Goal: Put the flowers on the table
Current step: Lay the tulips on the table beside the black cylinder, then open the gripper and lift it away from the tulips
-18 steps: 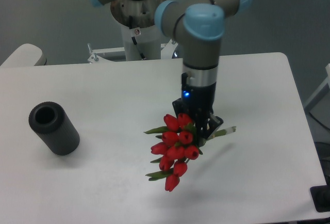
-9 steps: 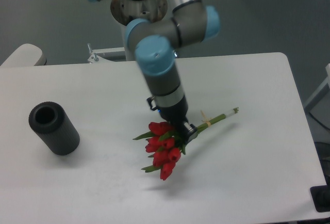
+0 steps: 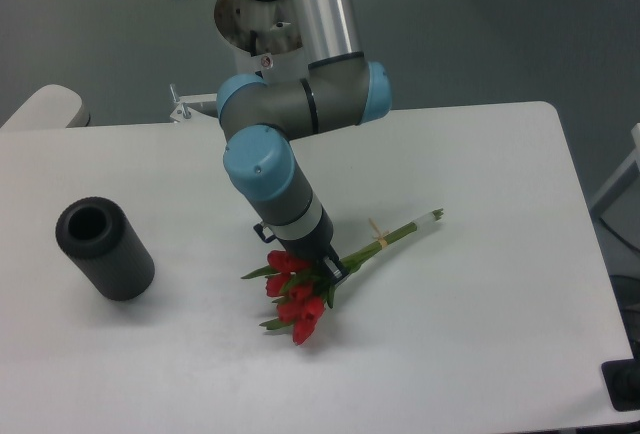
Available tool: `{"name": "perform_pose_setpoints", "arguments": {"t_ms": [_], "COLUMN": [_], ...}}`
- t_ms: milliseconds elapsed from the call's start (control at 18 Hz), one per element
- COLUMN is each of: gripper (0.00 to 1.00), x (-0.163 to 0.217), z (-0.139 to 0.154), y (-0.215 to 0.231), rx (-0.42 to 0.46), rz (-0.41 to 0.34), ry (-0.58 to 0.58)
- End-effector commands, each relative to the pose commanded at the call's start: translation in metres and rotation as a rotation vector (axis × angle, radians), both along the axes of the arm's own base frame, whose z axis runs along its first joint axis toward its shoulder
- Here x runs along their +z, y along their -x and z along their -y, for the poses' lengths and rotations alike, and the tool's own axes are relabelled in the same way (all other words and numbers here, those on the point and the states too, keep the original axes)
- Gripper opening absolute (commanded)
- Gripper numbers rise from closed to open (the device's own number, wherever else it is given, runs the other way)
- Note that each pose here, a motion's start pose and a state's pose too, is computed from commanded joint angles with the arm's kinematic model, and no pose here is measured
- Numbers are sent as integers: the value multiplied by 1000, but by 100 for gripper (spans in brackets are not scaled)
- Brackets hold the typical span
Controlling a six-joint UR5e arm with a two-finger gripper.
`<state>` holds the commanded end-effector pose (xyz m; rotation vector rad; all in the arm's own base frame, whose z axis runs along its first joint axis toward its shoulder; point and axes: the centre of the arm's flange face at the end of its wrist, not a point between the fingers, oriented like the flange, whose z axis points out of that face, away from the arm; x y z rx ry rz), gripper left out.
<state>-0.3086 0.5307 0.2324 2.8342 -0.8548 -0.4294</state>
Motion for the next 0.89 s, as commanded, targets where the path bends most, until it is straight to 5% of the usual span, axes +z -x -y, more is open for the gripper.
{"name": "perform_pose_setpoints", "arguments": {"t_ms": [111,222,389,722,889], "gripper": [45,81,99,100,100], "x": [-3,4,12,79,121], "z": [1,-3,-6,-17,-32], "y": [0,4,7,27,42], "rx": [0,1,4,16,28], "rz": [3,-9,-19,-72,-17], "ry": [4,-13,-25,-100,-134]}}
